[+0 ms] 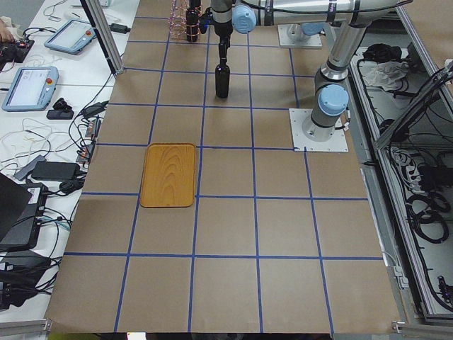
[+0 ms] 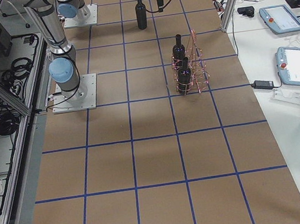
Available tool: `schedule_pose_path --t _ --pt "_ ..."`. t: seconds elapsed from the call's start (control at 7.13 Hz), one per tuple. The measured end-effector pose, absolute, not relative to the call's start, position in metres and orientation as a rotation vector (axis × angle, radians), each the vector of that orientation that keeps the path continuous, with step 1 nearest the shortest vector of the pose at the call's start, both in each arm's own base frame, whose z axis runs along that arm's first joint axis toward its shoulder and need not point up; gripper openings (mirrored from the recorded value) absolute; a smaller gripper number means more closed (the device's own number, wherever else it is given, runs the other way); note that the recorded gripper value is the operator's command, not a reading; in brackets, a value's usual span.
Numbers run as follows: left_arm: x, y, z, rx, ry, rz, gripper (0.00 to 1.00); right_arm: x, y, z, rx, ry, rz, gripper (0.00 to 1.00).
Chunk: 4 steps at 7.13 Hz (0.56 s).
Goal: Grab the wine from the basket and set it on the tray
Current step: 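Move the left gripper over the standing bottle while the right arm withdraws, then lower the left gripper and close it on the bottle neck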
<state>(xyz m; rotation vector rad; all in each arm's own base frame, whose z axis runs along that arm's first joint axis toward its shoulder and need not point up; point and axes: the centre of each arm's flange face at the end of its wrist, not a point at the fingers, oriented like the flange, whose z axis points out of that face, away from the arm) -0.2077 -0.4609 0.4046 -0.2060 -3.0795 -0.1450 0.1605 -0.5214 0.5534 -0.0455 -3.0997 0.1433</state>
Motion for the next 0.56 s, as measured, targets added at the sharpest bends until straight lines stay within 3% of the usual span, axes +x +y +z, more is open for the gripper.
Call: schedule_pose_path --t 0.56 --pt "-0.2087 -0.4673 0.3911 -0.118 -3.084 -0.139 0.98 0.1609 -0.5185 0.5526 -0.037 -3.104 0.141 1.00"
